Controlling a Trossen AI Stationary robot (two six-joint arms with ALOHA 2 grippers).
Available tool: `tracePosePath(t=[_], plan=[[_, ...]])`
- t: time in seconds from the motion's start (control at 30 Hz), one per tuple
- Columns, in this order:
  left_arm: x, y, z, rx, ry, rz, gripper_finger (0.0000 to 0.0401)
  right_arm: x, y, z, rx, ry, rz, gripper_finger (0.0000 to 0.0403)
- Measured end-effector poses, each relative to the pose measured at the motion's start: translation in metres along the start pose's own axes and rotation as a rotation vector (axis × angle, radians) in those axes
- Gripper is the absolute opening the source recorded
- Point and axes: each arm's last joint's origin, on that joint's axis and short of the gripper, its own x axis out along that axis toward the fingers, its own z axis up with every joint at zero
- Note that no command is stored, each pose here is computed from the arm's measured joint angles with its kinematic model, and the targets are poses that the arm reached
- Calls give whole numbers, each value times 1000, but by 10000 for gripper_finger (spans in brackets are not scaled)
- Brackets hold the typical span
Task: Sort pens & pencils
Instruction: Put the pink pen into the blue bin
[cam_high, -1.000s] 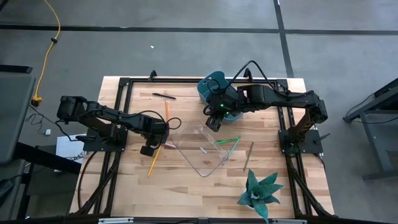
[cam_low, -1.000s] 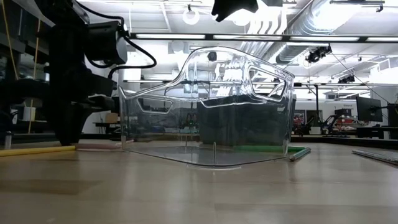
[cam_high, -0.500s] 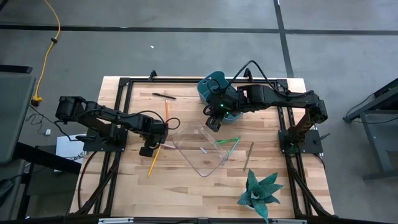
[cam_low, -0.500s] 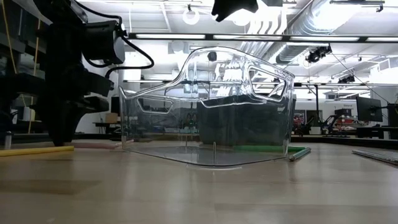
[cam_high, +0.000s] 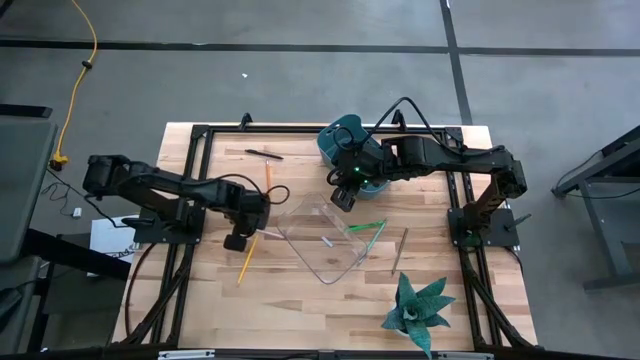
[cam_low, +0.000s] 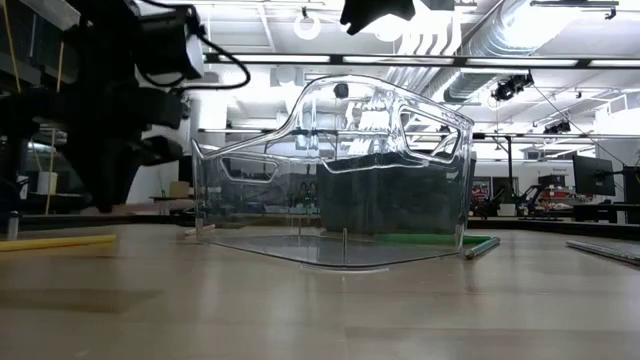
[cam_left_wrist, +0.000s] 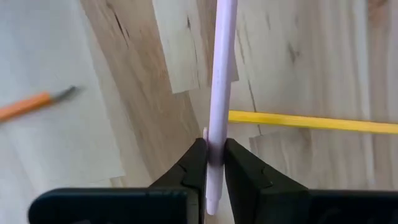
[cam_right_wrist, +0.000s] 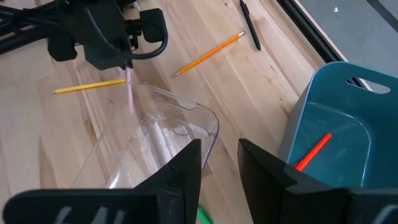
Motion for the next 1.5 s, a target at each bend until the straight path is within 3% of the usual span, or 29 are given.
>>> tracePosePath(t=[0.57, 0.93, 1.17, 1.5], plan=[[-17, -4, 3, 56, 39, -73, 24, 0, 0, 0, -8, -5, -14, 97], [-17, -34, 8, 163, 42, -107, 28, 0, -1, 0, -6, -5, -16, 97], [-30, -39, 21, 192, -1, -32, 19, 0, -1, 0, -6, -5, -16, 97], [-41, -39, 30, 182, -41, -16, 22, 0, -1, 0, -13, -4, -16, 97]])
